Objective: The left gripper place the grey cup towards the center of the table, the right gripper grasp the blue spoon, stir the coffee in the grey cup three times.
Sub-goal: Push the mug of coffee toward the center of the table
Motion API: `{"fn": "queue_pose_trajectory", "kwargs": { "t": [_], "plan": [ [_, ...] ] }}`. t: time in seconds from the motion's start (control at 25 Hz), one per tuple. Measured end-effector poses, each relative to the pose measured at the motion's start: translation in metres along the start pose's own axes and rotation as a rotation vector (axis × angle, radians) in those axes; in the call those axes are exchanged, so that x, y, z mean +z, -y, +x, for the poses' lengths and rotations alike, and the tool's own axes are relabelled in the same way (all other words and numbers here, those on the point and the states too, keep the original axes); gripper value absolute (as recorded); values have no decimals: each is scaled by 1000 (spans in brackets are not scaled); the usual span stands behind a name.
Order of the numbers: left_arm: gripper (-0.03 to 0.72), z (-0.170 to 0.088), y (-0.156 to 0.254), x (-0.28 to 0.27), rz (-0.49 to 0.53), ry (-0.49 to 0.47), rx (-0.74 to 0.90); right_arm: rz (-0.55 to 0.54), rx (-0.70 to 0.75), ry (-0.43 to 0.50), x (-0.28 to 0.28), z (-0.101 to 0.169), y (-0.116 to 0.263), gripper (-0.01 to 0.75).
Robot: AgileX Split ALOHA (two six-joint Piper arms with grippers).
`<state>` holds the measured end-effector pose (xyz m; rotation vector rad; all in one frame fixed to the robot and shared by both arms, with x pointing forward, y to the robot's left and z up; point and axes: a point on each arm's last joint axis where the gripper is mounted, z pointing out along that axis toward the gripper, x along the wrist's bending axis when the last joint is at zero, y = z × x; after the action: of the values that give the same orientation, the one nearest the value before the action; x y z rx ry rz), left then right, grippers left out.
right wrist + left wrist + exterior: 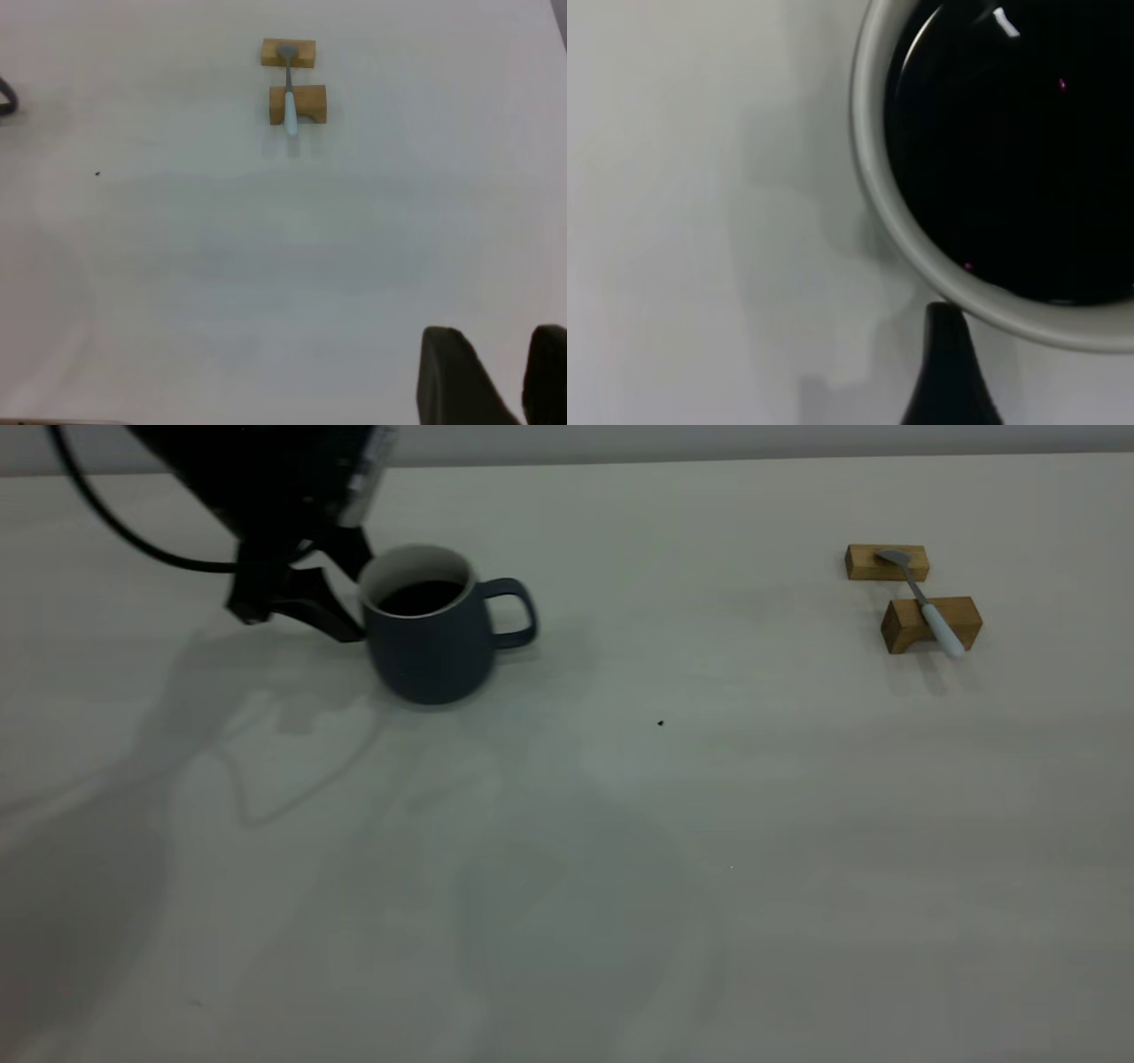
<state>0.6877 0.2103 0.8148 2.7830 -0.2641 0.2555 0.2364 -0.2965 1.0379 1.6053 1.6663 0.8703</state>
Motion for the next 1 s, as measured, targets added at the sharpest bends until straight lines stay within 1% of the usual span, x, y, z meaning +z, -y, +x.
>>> {"fn": "queue_pose_trajectory", "kwargs": {
  "t": [0.32, 0.68, 0.84, 1.0],
  "plan": [
    [585, 4, -47, 27, -10, -17, -51, 0, 0, 0, 0, 0, 0, 237],
    [585, 8, -108, 49, -103, -39, -40, 0, 0, 0, 0, 0, 0, 237],
    [585, 7, -122, 52, -108, -59, -21, 0, 0, 0, 0, 0, 0, 237],
    [585, 6, -125, 54, -108, -64, -16, 0, 0, 0, 0, 0, 0, 237]
  ]
}}
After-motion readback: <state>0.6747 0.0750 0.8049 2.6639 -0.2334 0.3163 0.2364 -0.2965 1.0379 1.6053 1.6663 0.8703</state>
